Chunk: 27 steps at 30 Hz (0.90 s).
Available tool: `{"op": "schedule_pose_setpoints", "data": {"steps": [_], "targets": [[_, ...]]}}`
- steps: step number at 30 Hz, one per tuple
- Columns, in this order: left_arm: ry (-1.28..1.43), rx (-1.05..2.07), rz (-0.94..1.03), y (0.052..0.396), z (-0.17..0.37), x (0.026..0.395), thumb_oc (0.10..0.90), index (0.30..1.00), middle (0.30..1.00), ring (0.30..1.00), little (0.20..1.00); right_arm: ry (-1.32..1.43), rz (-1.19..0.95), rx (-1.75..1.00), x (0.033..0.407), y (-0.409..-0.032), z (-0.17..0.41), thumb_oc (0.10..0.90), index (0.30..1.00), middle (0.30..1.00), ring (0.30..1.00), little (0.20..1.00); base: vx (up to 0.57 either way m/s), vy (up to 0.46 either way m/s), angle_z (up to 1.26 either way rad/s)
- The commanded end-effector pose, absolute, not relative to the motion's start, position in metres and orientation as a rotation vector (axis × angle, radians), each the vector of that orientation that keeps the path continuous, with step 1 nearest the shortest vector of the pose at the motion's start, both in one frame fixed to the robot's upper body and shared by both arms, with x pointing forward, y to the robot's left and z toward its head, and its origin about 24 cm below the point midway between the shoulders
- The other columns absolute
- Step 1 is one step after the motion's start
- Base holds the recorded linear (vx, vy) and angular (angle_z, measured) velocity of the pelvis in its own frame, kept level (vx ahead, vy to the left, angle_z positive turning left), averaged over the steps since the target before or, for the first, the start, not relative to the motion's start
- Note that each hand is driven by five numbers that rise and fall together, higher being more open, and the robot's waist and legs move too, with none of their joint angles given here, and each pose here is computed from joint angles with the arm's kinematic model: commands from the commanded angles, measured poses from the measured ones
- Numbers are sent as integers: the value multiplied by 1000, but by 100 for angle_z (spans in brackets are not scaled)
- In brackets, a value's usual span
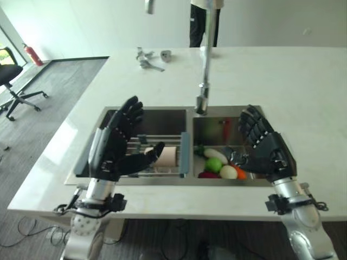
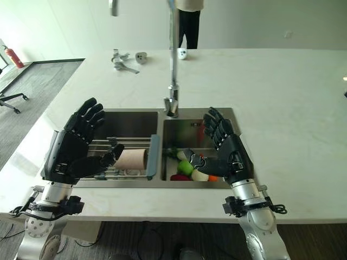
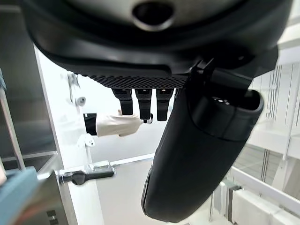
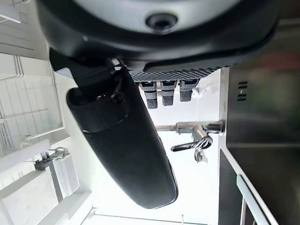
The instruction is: Place the dishes in the dishwasher.
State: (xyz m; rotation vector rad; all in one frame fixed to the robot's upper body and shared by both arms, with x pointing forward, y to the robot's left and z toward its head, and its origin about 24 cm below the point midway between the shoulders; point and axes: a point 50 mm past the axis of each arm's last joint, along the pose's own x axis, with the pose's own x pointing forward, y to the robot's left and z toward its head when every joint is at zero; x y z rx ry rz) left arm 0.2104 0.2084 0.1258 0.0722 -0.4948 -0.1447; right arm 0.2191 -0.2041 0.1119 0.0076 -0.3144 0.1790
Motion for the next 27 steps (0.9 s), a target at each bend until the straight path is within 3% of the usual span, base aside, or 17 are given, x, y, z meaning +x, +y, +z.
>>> {"op": "schedule_pose_setpoints", "data": {"steps": [1, 16, 27], "targets": [[-764, 176, -166, 202, 171, 213, 800, 900, 900, 900, 900, -601, 198, -33, 219, -205, 165, 800, 900, 900, 900, 900, -12, 154, 33], [-493, 775, -168, 239, 177, 256, 800, 900, 900, 900, 900, -575, 276, -113, 227, -206, 172, 800, 900, 900, 900, 900, -23, 119, -2], [-284, 954, -133, 273, 175, 274, 800, 900, 900, 900, 900, -556, 289, -152, 232, -214, 178, 800, 900, 900, 900, 900, -30, 28, -11]]}}
